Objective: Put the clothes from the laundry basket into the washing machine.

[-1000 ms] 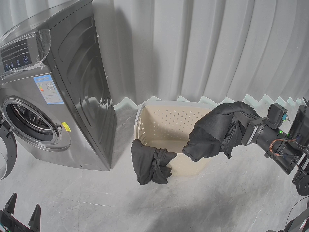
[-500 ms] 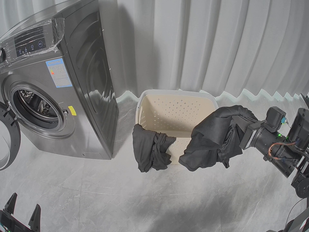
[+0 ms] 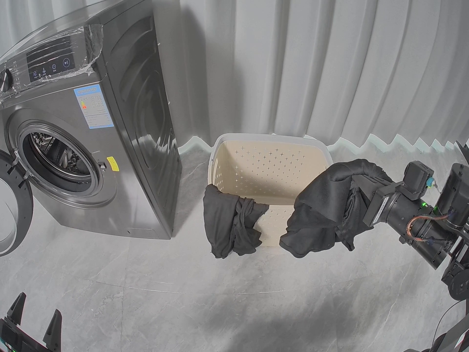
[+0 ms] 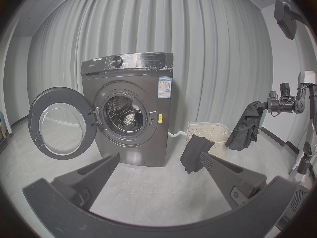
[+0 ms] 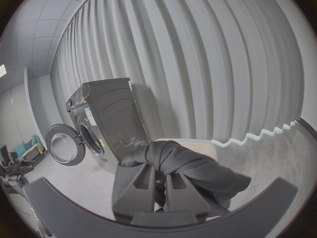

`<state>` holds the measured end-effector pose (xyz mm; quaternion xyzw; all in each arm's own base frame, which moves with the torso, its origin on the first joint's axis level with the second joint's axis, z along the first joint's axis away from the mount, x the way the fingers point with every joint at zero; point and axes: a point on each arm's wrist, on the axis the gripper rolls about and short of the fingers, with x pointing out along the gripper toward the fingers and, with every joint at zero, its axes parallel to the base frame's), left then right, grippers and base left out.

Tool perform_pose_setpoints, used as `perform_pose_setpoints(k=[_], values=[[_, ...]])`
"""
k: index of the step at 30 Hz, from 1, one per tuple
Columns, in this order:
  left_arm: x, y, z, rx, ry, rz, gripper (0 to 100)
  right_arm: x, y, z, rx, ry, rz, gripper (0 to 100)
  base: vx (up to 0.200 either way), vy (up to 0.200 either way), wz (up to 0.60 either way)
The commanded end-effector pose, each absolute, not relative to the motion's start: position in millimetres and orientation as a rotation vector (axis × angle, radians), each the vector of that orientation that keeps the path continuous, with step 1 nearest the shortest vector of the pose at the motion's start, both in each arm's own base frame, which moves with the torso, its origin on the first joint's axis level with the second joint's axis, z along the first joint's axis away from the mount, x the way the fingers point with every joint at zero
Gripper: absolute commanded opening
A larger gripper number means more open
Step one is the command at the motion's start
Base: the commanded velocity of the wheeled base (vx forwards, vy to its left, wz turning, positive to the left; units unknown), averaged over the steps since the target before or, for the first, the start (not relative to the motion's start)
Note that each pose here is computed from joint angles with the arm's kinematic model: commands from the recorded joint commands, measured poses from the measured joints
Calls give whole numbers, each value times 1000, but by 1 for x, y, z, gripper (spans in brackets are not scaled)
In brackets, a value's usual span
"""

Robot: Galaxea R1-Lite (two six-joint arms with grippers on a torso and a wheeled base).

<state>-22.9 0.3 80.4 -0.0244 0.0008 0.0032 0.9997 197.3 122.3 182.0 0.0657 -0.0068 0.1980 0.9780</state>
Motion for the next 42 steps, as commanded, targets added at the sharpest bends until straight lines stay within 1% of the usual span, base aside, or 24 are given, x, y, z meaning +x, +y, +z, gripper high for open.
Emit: perform_pose_setpoints(k=[1, 18, 42], values=[[-23, 0, 76, -49, 3, 8, 100, 197, 123, 182, 132, -12, 402, 0, 0, 200, 0], [-23, 0, 76, -51, 3, 8, 100, 193, 130, 180, 132, -4, 434, 0, 0, 200, 0], [-23, 0, 76, -51, 3, 8, 100, 193, 130, 181, 134, -9, 437, 0, 0, 200, 0]])
